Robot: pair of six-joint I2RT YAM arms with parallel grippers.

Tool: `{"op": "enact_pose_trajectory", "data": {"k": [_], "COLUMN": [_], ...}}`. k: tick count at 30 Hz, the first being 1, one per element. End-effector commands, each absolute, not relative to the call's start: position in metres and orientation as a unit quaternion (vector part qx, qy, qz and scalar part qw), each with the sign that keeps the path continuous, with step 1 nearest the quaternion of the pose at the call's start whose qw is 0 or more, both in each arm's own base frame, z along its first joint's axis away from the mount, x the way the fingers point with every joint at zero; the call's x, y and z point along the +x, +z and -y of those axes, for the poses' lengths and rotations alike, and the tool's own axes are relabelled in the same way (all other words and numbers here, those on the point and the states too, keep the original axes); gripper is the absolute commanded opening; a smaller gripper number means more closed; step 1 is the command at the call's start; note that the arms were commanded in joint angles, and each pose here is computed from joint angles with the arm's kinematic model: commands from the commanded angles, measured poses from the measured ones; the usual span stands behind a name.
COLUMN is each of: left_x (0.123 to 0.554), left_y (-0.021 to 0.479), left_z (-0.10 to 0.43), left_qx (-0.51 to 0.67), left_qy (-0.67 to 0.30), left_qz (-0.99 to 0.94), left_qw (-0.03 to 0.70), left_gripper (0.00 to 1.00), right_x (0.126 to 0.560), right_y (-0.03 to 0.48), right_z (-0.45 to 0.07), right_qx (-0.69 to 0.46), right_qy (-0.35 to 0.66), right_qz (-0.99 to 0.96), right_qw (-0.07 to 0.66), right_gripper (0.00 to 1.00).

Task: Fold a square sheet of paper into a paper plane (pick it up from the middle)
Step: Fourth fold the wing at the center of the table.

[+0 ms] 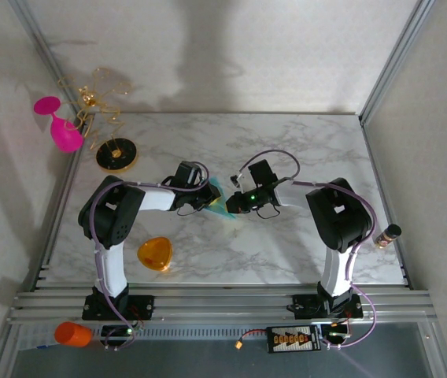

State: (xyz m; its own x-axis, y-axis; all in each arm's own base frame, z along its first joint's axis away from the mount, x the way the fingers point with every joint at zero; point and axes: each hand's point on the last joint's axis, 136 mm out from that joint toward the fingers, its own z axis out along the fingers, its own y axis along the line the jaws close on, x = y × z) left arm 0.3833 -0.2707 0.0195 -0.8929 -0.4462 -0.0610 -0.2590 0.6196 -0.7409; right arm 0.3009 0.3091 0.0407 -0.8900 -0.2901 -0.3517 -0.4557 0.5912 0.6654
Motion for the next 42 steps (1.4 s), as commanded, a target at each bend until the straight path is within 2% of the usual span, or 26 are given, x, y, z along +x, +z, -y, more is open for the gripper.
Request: {"op": "enact_pose_trajectory", "data": {"k": [1,24,42], "left_x": [0.368,0.364,0.361], "left_y": [-0.015,-0.025,-0.028], "left_z": [0.255,0.249,0.247], "left_qx": [-0.228,-0.246,-0.249], "left_qy": [-0.337,-0.315,-0.309], "left_qz": [-0.910,-0.914,-0.915], "left_qw": [0.084,0.071,0.066], "left_gripper": [0.15,0.15,0.14], "right_x": [0.299,0.303,0.282], "right_y": [0.033,0.018,0.023], "right_z": [-0.309,-0.298,-0.288], "right_qx": [-0.209,-0.199,-0.212], "right_qy": [0.389,0.351,0.346], "right_qz": [-0.893,-0.911,-0.911], "right_qw": [0.090,0.087,0.068], "right_gripper": [0.07,0.07,0.08]}}
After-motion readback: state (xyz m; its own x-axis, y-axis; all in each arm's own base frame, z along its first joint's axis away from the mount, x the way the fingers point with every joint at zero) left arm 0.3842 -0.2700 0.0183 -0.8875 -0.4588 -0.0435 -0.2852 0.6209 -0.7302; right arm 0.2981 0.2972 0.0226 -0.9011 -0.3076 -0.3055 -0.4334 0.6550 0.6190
